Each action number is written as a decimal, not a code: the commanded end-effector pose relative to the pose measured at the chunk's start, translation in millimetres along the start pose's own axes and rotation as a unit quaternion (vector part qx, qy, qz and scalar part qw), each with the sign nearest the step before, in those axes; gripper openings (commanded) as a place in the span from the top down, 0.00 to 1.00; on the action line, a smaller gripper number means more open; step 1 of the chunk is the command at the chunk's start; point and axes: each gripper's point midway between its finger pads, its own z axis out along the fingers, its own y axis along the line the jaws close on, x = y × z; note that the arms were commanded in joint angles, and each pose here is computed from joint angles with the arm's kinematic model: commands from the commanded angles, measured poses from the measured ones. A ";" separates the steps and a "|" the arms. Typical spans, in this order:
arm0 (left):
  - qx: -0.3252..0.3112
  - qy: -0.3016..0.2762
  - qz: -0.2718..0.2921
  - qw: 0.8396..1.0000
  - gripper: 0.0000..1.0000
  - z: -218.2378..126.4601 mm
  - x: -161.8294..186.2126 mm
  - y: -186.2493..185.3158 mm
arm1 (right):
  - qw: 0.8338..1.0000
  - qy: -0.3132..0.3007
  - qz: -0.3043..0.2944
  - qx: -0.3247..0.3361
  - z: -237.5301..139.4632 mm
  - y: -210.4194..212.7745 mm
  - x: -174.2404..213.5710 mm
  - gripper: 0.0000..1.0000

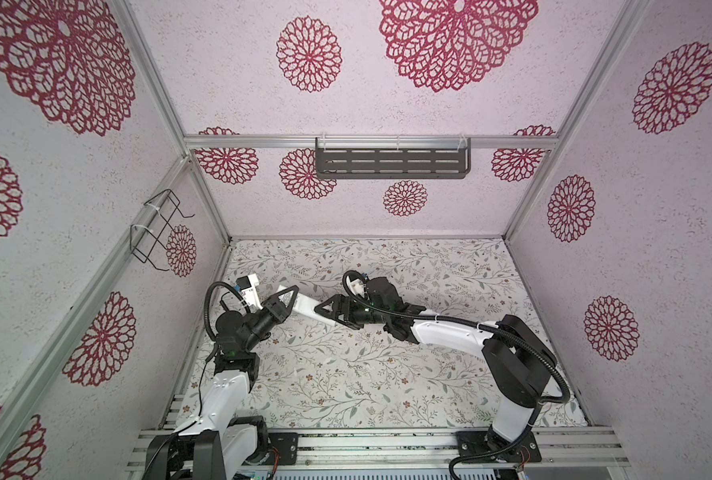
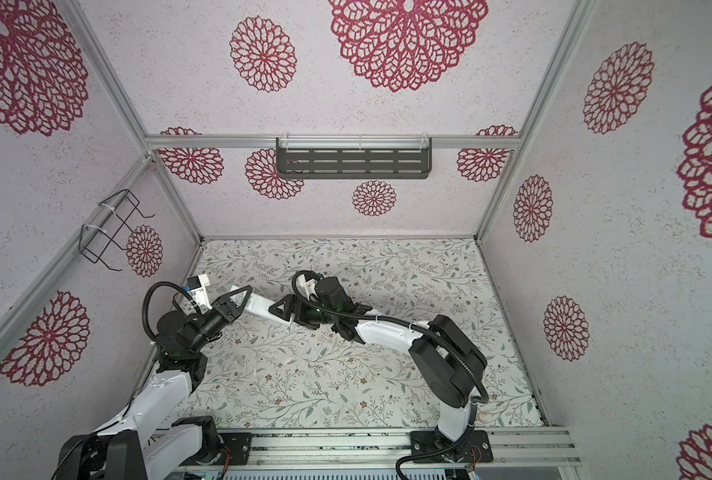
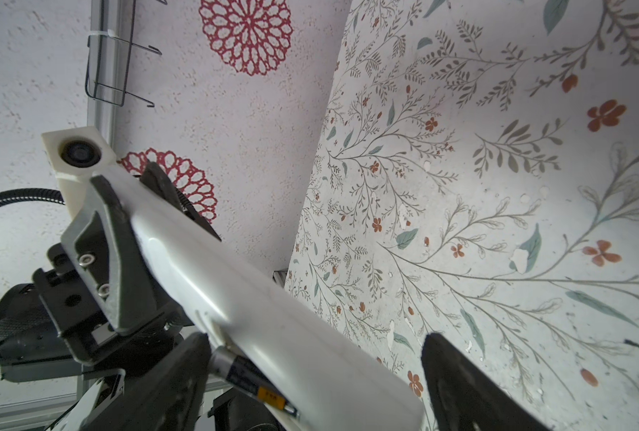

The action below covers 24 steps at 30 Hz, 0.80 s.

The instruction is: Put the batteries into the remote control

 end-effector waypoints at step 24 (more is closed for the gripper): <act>0.020 -0.011 0.009 1.000 1.00 0.2 -6.5 -11.0 | 0.999 -0.019 -0.001 -0.049 -6.9 16.2 -9.4 0.10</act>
